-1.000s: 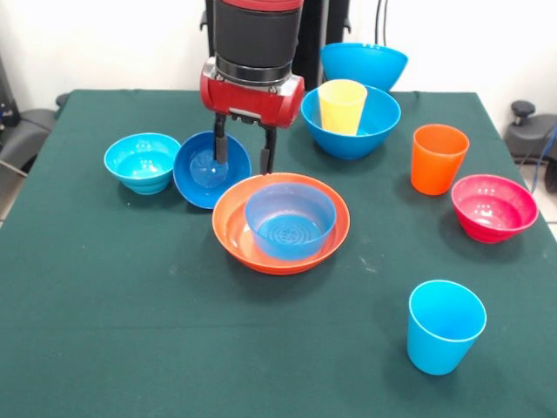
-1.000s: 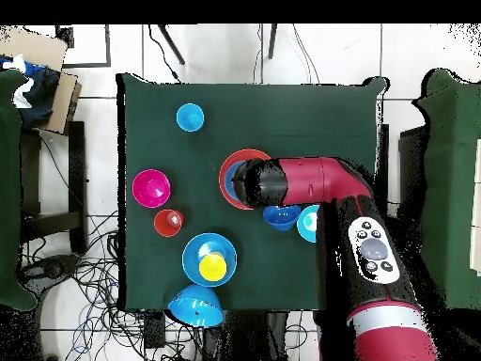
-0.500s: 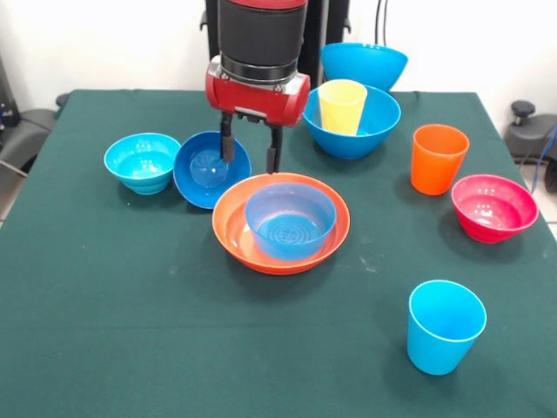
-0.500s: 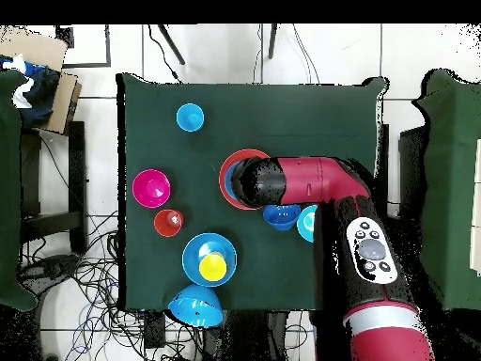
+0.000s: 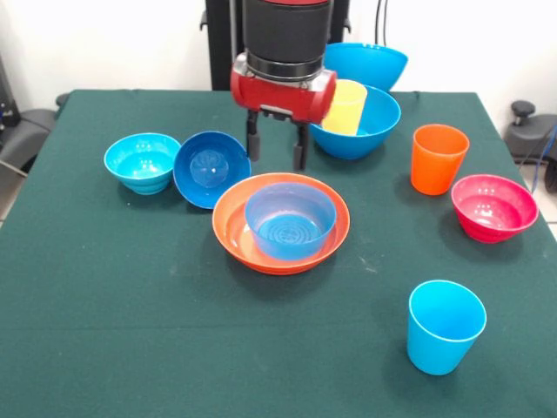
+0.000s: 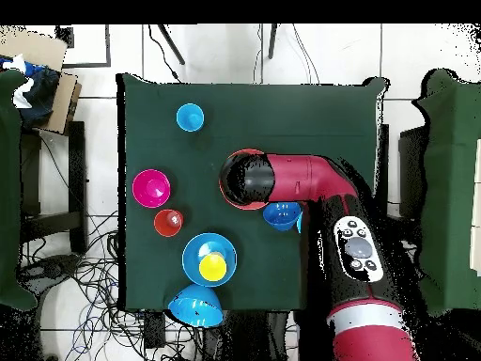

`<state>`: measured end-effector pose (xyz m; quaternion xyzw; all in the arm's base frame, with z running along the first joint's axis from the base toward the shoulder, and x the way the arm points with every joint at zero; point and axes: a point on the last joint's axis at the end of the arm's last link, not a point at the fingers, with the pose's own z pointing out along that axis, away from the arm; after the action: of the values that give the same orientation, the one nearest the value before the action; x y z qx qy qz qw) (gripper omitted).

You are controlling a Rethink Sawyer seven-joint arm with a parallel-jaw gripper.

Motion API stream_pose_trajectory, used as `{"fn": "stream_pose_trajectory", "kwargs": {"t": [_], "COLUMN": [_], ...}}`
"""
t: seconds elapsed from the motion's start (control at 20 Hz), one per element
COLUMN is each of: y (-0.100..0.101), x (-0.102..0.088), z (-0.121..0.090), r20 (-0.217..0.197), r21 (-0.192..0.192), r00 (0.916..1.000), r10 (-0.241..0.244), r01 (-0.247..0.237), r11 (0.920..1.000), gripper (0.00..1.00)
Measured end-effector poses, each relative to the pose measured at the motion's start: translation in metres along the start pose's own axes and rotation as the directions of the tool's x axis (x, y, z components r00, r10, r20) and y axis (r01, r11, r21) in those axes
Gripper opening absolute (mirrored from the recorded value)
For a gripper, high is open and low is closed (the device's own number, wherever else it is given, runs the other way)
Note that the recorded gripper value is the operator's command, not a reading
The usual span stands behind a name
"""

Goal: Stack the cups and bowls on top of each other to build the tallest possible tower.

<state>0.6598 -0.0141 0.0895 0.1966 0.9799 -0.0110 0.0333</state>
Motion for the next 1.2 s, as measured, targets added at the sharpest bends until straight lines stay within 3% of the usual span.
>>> {"fn": "stream_pose_trajectory", "kwargs": {"t": [0.45,0.65,1.2], "y": [0.046,0.069,0.101], "x": [0.001,-0.008,-0.045], "z": [-0.014,-0.021,-0.028], "r20": [-0.011,0.007,0.074], "r21": [-0.053,-0.075,-0.096], "r00": [0.9991,0.9984,0.9929], "r10": [0.04,0.056,0.094], "r01": [-0.041,-0.055,-0.087], "r11": [0.9977,0.9956,0.9917], "gripper": [1.0,1.0,1.0]}}
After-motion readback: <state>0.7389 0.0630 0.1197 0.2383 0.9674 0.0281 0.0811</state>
